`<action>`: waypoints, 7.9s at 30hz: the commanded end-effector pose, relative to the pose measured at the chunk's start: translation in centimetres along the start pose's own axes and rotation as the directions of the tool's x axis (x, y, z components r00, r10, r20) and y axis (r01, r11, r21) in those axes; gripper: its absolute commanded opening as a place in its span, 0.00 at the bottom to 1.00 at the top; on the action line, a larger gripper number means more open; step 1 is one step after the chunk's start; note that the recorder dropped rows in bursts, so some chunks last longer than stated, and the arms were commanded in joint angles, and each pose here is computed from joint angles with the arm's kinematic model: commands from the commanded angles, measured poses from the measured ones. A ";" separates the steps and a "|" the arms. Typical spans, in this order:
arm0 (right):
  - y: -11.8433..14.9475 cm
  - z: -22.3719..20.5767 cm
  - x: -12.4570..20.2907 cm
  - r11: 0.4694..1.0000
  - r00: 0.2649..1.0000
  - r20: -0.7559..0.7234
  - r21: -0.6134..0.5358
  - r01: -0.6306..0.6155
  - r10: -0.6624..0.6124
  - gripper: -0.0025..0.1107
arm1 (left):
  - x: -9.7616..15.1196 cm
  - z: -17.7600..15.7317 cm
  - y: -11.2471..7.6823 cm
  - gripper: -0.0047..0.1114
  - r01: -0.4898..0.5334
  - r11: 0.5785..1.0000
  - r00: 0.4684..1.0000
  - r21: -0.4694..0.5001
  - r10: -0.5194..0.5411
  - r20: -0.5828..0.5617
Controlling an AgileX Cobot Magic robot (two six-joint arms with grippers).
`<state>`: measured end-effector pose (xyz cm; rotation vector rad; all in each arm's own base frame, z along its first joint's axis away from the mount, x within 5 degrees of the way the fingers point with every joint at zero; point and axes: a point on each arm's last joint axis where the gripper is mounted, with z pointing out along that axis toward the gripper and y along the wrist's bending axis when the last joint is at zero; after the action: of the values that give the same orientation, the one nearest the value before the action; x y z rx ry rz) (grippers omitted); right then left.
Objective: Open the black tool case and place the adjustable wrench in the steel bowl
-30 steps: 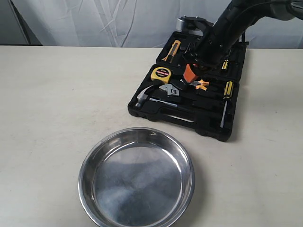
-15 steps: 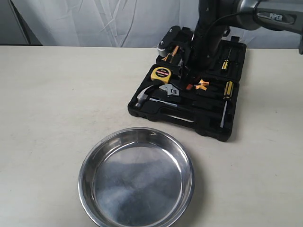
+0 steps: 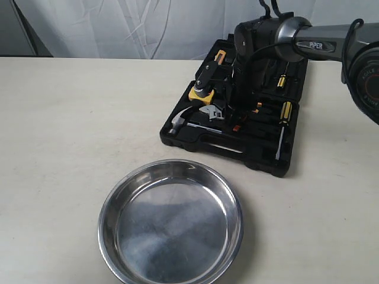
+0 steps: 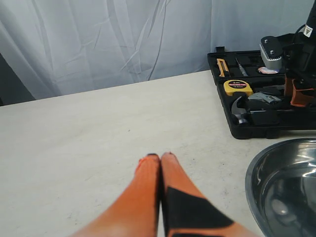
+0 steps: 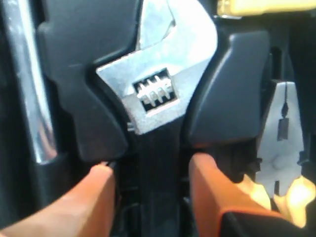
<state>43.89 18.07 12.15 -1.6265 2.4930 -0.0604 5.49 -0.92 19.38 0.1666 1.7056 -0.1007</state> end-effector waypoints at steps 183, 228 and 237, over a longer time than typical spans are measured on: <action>25.4 -22.5 28.4 0.520 0.190 0.954 0.043 -0.853 0.231 0.02 | 0.1 0.0 0.0 0.04 -0.001 1.000 1.000 0.007 0.001 0.005; 26.7 -13.3 31.0 0.365 0.142 0.921 0.000 -0.931 0.362 0.02 | 0.1 0.0 0.0 0.04 -0.001 1.000 1.000 0.007 0.001 0.005; 26.7 -13.2 31.0 0.365 0.140 0.921 -0.002 -0.931 0.363 0.02 | 0.1 0.0 0.0 0.04 -0.001 1.000 1.000 0.007 0.001 0.005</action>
<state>5.38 -0.04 18.38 0.0784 1.8244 0.0451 5.49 -0.92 19.38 0.1666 1.7056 -0.1007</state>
